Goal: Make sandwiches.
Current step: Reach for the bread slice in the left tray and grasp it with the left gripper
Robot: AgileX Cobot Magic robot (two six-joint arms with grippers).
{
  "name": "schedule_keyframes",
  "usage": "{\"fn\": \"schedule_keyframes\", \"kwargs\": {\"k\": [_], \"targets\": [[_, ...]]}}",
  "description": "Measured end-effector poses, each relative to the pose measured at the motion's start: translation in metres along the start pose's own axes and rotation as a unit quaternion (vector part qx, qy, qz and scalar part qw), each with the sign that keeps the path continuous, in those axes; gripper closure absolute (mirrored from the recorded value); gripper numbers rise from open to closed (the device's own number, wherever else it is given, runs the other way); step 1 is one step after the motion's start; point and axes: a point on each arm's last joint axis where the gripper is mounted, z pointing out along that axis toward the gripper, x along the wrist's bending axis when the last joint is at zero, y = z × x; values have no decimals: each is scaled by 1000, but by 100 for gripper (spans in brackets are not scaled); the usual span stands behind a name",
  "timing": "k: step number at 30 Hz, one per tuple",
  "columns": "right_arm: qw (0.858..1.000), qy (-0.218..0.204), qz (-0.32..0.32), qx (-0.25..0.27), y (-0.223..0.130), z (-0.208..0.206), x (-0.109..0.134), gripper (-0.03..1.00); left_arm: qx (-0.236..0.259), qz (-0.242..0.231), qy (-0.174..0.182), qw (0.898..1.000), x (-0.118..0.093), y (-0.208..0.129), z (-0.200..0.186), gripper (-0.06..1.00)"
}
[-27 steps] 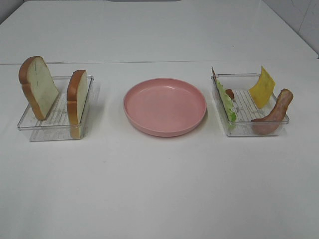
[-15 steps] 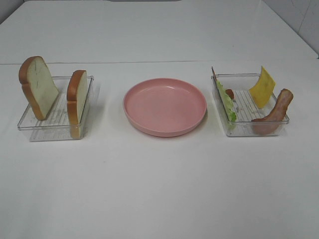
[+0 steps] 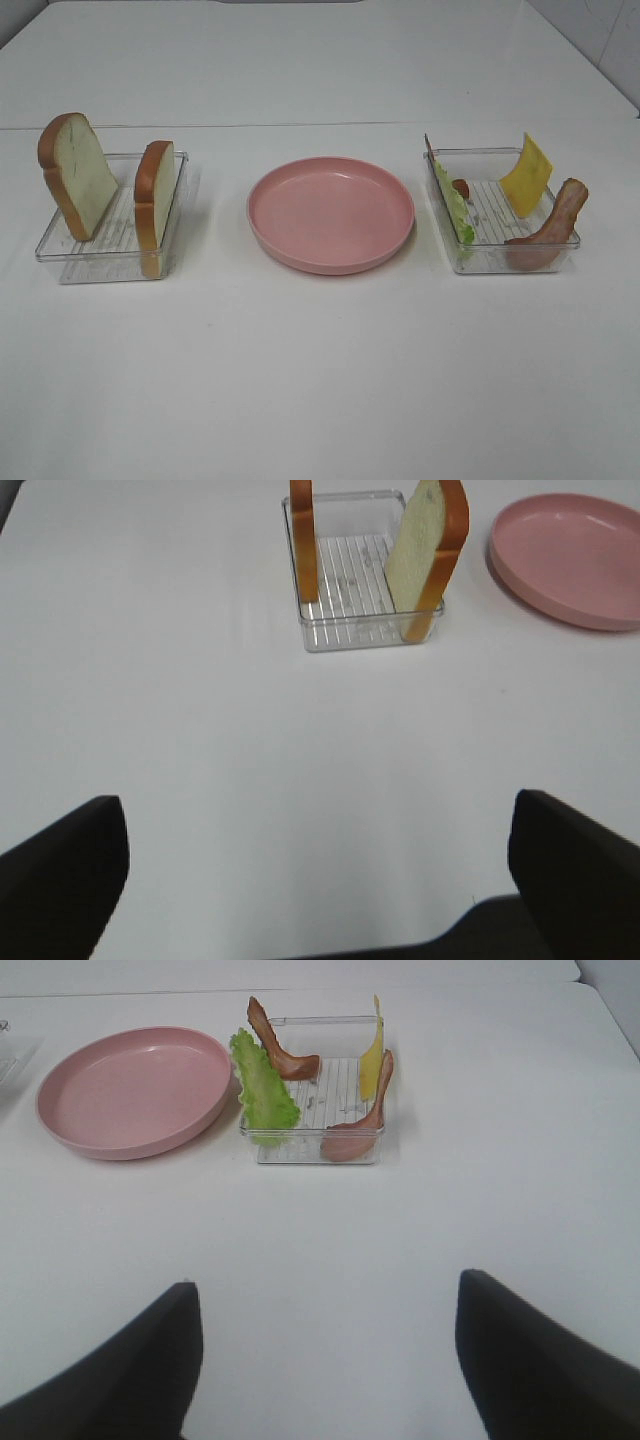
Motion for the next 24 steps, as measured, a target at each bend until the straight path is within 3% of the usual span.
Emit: {"fn": "schedule_keyframes", "kwargs": {"k": [1, 3, 4, 5, 7, 8, 10, 17, 20, 24], "targets": [[1000, 0, 0, 0, 0, 0, 0, 27, 42, -3, 0, 999, 0, 20, 4, -1], [1000, 0, 0, 0, 0, 0, 0, 27, 60, -4, -1, 998, 0, 31, 6, -1], [1000, 0, 0, 0, 0, 0, 0, 27, 117, -7, 1, 993, 1, 53, 19, -1], [1000, 0, 0, 0, 0, 0, 0, 27, 117, -7, 1, 993, 1, 53, 19, -1], [1000, 0, 0, 0, 0, 0, 0, 27, 186, -12, 3, 982, 4, 87, 46, -1], [1000, 0, 0, 0, 0, 0, 0, 27, 186, -12, 3, 982, 4, 87, 46, -1], [1000, 0, 0, 0, 0, 0, 0, 27, 232, -17, 4, 973, 7, 119, 80, -1], [1000, 0, 0, 0, 0, 0, 0, 27, 292, -19, 1, 956, 12, 163, 150, -1], [1000, 0, 0, 0, 0, 0, 0, 27, 304, -10, -4, 953, 4, 178, 175, -1], [1000, 0, 0, 0, 0, 0, 0, 27, 343, 7, -9, 939, -29, 186, 230, -1]]}}
